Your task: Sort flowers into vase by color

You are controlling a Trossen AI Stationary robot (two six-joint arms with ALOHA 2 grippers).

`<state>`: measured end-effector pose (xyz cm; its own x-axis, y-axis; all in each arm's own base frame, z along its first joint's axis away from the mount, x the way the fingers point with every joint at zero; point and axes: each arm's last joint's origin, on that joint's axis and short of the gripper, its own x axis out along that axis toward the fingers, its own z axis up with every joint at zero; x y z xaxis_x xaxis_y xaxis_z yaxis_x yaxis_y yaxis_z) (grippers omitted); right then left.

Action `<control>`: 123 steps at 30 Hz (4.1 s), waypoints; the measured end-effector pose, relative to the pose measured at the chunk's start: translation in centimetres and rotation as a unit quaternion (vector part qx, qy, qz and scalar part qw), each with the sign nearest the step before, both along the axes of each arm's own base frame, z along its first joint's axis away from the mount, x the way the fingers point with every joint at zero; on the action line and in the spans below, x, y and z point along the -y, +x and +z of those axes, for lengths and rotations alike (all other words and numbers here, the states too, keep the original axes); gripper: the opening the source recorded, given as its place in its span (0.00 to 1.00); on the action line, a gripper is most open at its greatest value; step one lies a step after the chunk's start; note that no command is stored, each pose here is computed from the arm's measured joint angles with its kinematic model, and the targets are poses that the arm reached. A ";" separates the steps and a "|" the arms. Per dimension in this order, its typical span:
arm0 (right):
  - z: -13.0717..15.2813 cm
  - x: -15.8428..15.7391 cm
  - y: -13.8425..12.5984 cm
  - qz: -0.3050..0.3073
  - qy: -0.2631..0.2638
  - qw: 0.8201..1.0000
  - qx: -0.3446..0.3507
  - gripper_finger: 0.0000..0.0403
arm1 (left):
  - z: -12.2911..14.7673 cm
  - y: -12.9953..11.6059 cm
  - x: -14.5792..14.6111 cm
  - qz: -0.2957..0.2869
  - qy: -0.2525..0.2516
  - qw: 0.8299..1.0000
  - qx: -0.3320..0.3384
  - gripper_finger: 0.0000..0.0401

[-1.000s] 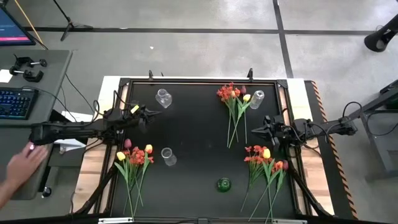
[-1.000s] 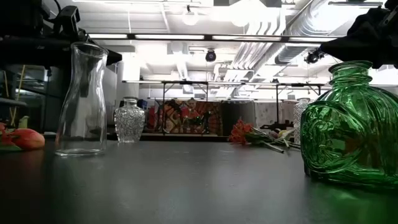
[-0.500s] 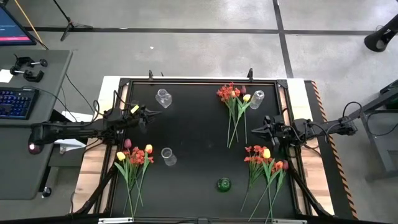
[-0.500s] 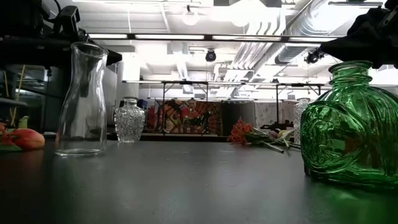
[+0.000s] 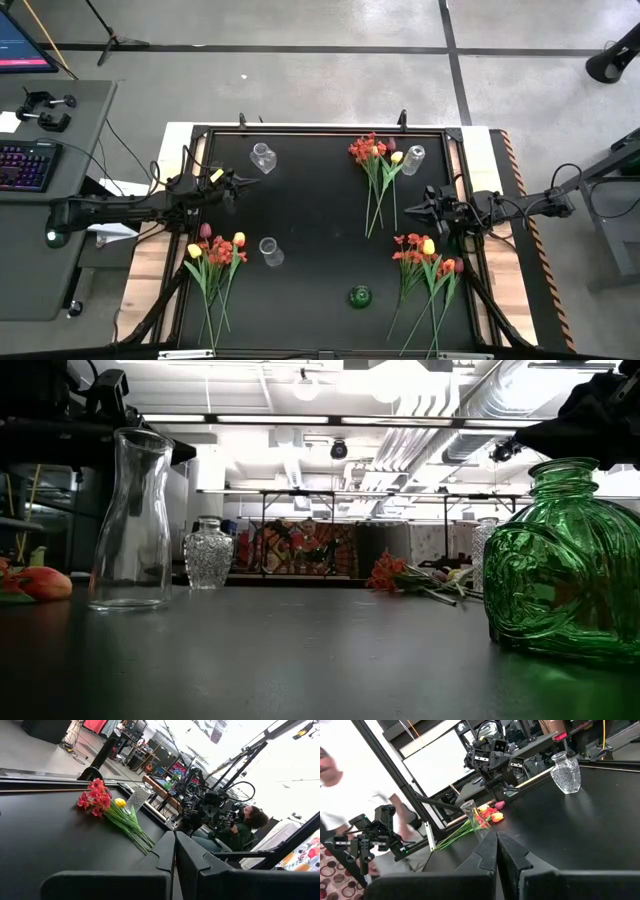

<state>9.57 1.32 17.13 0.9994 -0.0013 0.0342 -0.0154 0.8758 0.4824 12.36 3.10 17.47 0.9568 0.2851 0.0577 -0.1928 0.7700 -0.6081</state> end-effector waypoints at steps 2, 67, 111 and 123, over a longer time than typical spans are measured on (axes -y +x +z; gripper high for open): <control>0.0 0.0 0.0 0.000 0.000 1.000 0.000 0.00 | 0.0 0.0 0.0 0.000 0.000 1.000 0.000 0.00; 0.0 0.0 0.0 0.000 0.000 1.000 0.000 0.00 | 10.3 7.3 17.8 -0.148 -0.217 0.807 -0.529 0.00; 0.0 0.0 0.0 0.000 0.000 1.000 0.000 0.00 | -4.0 6.2 20.6 0.026 -0.288 0.645 -0.707 0.43; 0.0 0.0 0.0 0.000 0.000 1.000 0.000 0.00 | -0.6 5.0 19.7 -0.035 -0.287 0.662 -0.692 0.03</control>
